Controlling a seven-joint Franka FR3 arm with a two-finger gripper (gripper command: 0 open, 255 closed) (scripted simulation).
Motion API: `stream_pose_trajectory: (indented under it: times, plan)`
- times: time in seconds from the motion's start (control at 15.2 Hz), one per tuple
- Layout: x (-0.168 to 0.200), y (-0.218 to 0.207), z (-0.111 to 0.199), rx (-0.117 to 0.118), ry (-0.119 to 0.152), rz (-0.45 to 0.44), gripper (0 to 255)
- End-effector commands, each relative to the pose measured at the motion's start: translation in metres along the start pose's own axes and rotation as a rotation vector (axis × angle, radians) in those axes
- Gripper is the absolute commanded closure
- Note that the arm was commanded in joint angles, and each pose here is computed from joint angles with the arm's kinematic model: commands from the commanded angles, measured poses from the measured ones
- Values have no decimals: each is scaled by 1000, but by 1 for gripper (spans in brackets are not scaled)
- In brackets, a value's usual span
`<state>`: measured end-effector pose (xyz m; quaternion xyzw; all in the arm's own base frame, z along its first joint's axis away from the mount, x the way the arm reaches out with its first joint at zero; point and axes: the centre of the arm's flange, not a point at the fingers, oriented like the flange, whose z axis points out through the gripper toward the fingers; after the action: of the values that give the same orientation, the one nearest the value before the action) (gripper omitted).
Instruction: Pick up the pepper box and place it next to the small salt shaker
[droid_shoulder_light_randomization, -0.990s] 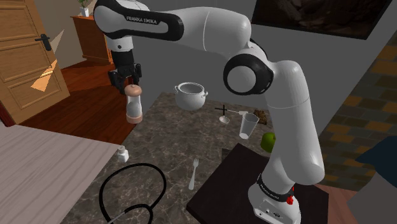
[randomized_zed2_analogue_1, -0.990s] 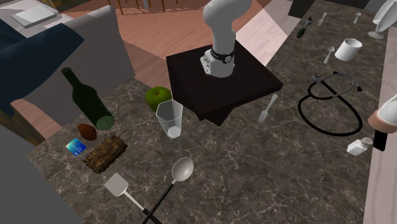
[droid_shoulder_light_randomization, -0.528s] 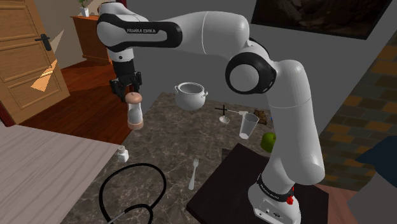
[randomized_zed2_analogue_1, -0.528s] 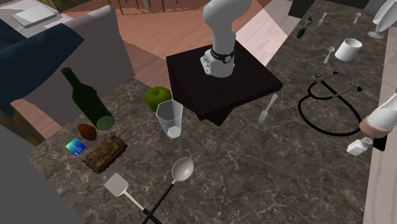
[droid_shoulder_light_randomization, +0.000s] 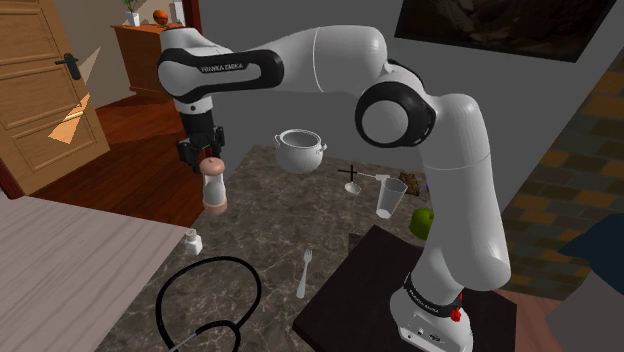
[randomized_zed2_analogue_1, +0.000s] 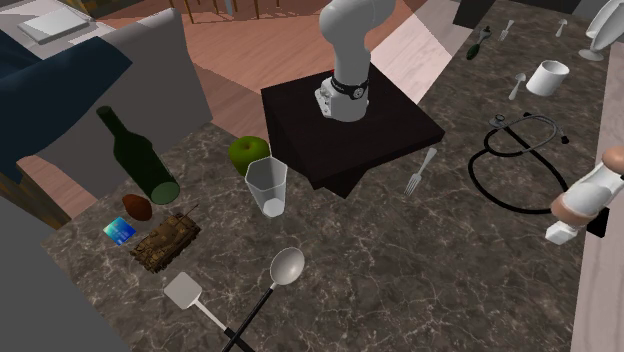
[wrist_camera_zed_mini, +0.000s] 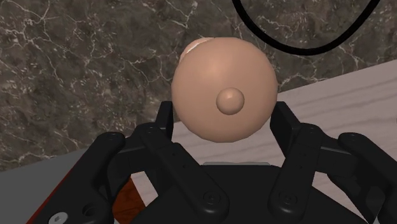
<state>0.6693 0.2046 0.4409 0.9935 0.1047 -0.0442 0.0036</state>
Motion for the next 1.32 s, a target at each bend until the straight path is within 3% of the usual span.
stream_pose_trajectory:
  times: [0.0,1.25]
  plan:
    - [1,0,11,0,1,0,255]
    - [9,0,111,0,1,0,255]
